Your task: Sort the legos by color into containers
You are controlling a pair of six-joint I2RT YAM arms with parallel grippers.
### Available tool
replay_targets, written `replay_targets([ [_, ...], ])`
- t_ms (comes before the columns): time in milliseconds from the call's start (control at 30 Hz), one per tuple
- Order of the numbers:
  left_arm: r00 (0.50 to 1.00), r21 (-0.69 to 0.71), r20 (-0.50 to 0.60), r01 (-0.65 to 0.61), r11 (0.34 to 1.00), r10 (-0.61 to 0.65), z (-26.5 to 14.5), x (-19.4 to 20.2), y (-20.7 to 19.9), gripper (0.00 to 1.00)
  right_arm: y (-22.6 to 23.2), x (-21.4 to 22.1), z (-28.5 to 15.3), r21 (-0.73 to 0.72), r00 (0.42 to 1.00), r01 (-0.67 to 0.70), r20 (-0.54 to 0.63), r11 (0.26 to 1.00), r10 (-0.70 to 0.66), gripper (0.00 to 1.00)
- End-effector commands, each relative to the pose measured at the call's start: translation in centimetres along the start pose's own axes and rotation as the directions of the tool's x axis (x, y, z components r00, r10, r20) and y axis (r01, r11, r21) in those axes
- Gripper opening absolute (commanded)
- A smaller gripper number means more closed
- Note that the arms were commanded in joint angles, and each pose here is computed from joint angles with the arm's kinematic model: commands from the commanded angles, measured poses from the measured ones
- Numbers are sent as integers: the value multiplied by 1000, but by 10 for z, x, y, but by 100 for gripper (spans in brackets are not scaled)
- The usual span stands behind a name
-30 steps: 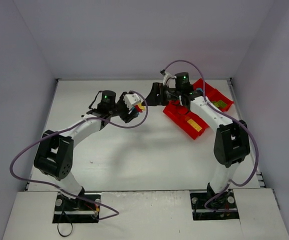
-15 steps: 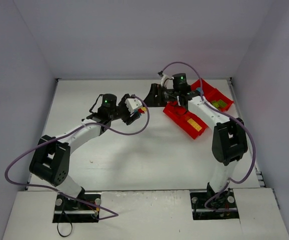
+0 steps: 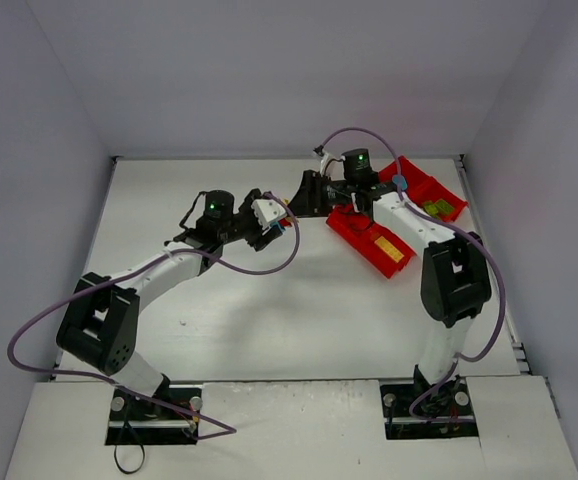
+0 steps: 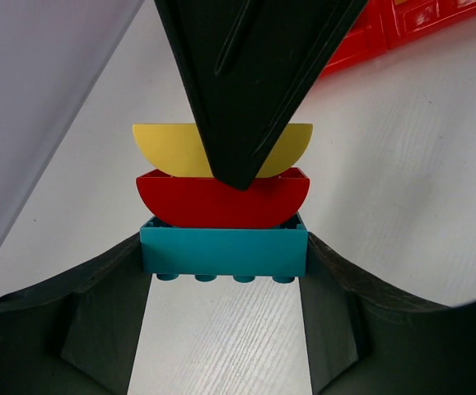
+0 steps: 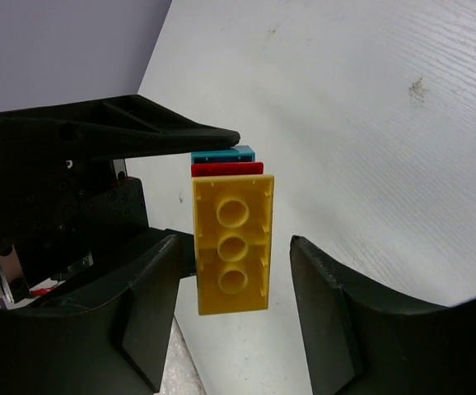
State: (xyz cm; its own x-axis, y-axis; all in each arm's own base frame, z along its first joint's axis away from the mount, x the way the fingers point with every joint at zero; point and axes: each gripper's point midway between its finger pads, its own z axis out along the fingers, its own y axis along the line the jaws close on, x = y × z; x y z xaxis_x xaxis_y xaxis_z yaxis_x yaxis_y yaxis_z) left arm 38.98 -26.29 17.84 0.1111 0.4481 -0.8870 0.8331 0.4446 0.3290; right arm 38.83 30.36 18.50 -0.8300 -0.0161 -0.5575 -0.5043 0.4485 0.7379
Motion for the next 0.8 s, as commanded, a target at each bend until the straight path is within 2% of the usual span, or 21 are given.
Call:
replay_targets([
  [0, 987, -53, 141, -71, 996, 78, -9, -52, 12, 36, 21, -15, -1, -70, 997, 67, 35, 995, -65, 51],
  [100, 986, -52, 148, -69, 996, 76, -8, -53, 11, 36, 21, -14, 0, -73, 997, 66, 31, 995, -64, 45],
  [200, 987, -50, 145, -68, 996, 74, -7, -52, 10, 36, 21, -15, -1, -71, 997, 71, 37, 995, -69, 22],
  [233, 987, -49, 143, -67, 997, 73, -7, -51, 9, 36, 22, -16, -2, -69, 996, 76, 41, 995, -73, 11],
  [333, 988, -52, 139, -60, 997, 67, -6, -48, 10, 36, 24, -18, -5, -66, 995, 89, 50, 994, -85, 2],
  [567, 991, -56, 126, -27, 998, 34, -2, -38, 9, 35, 21, -20, -16, -45, 993, 102, 71, 994, -98, 0],
  [767, 994, -50, 112, -7, 999, 13, 2, -34, 9, 30, 15, -16, -20, -24, 992, 100, 74, 995, -98, 0],
])
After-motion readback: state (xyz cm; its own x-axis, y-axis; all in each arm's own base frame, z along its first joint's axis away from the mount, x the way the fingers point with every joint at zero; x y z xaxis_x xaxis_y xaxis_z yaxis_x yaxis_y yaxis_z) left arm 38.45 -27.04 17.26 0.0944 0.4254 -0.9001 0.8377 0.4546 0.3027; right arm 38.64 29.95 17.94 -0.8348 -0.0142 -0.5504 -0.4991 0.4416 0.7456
